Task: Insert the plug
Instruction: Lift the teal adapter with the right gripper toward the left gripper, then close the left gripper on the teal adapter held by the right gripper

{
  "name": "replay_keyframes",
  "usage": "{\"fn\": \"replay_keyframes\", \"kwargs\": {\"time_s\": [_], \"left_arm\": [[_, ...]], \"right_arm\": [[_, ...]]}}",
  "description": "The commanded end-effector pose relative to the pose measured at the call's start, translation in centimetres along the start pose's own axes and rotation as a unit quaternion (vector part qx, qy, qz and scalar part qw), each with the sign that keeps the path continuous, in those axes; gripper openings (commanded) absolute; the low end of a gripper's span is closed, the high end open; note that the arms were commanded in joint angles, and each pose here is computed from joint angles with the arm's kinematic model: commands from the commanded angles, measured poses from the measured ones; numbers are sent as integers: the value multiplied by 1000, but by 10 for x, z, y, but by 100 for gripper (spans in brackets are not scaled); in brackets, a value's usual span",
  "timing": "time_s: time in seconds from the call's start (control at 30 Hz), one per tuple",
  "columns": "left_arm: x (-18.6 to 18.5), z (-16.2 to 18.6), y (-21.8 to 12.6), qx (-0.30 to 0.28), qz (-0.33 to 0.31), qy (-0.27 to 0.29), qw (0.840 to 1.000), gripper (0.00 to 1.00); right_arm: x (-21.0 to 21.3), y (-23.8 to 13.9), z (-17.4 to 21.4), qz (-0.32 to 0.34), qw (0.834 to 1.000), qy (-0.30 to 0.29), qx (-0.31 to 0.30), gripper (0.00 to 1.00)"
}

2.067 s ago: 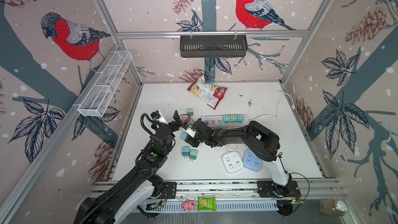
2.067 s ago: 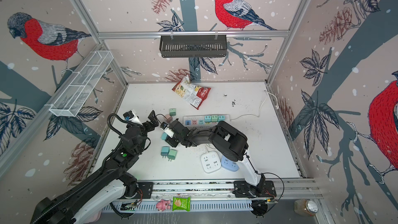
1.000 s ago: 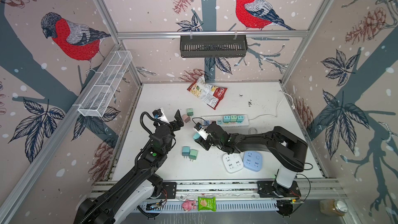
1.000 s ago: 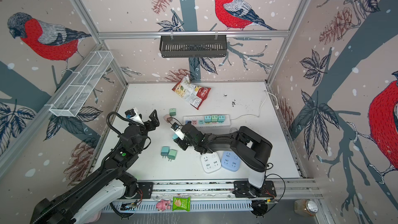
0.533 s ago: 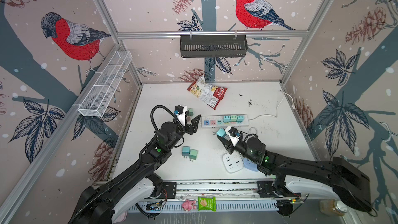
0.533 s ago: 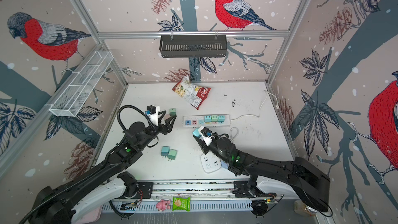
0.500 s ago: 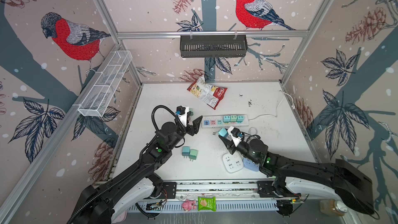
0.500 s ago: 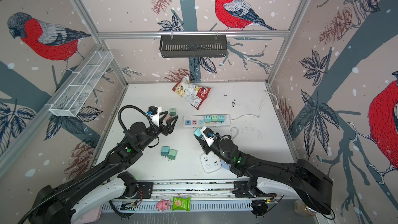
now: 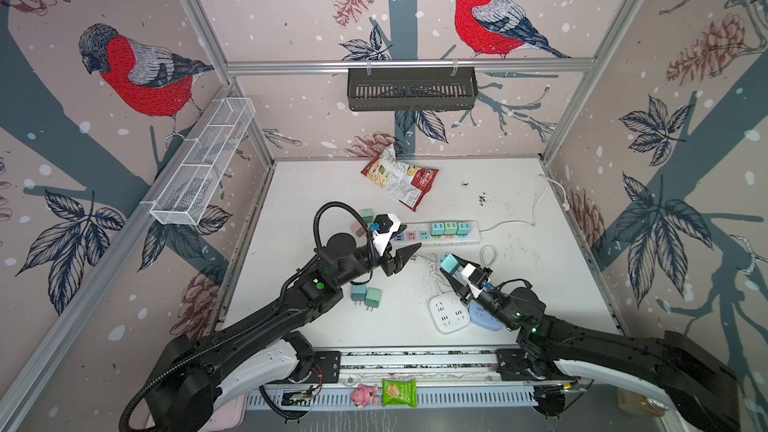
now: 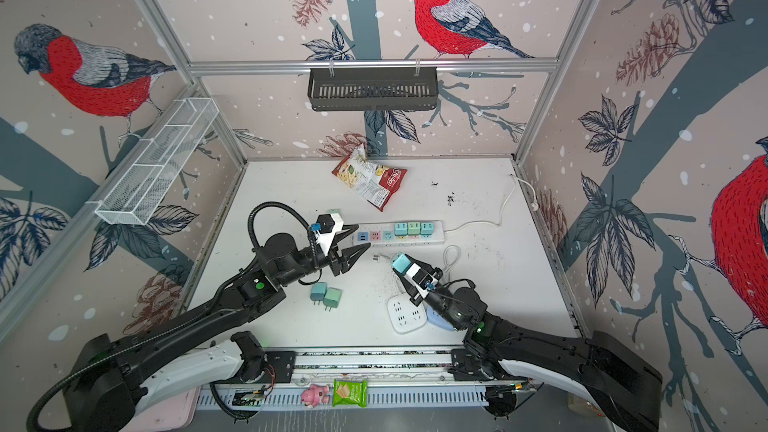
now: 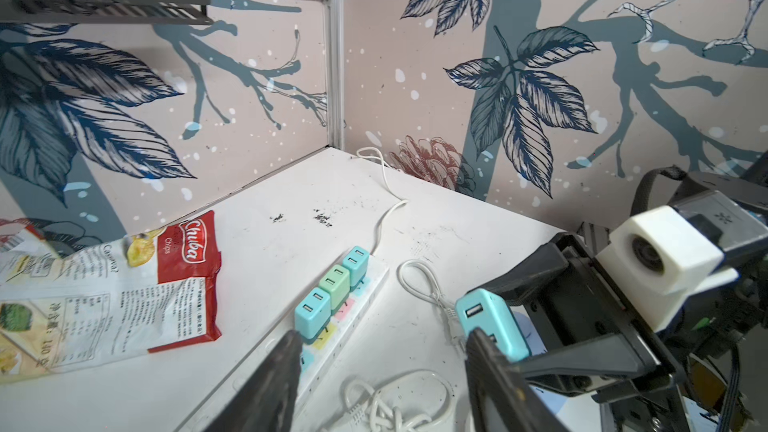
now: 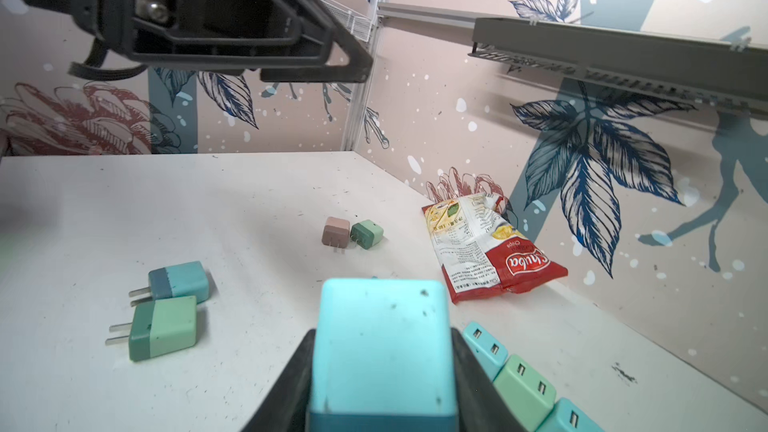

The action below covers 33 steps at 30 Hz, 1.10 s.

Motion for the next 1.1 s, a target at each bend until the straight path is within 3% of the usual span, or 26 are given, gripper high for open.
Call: {"fn": "replay_keyframes", "kwargs": {"time_s": [0.0,0.33,0.7,0.93,1.07], "left_arm": [[-8,-2,7,2,41,20,999,62],[-18,5,37,45,127,-8,991,60],[-45,8,60,83,205,5,975,61],[-50,17,75,115,220,-1,969,60],[-52,20,79,123,226,-4,966,54]], "right_arm": [[1,-4,-11,-4,998,-43,-42,2],[3,-14,-1,-13,995,-86,-47,2],[0,-13,1,3,995,-89,-42,2],[0,-10,1,8,995,-88,-38,2],[-1,-7,3,14,995,-89,-31,1]]}}
Point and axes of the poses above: each gripper's point midway between its finger pads, its own y axis out along the fingers, its own x axis along the line the jaws close on, z = x × y, the point moved 8 cm from there along -y, back along the fingers, and after that the axes turned 13 degrees about y, right-handed, at the moved point
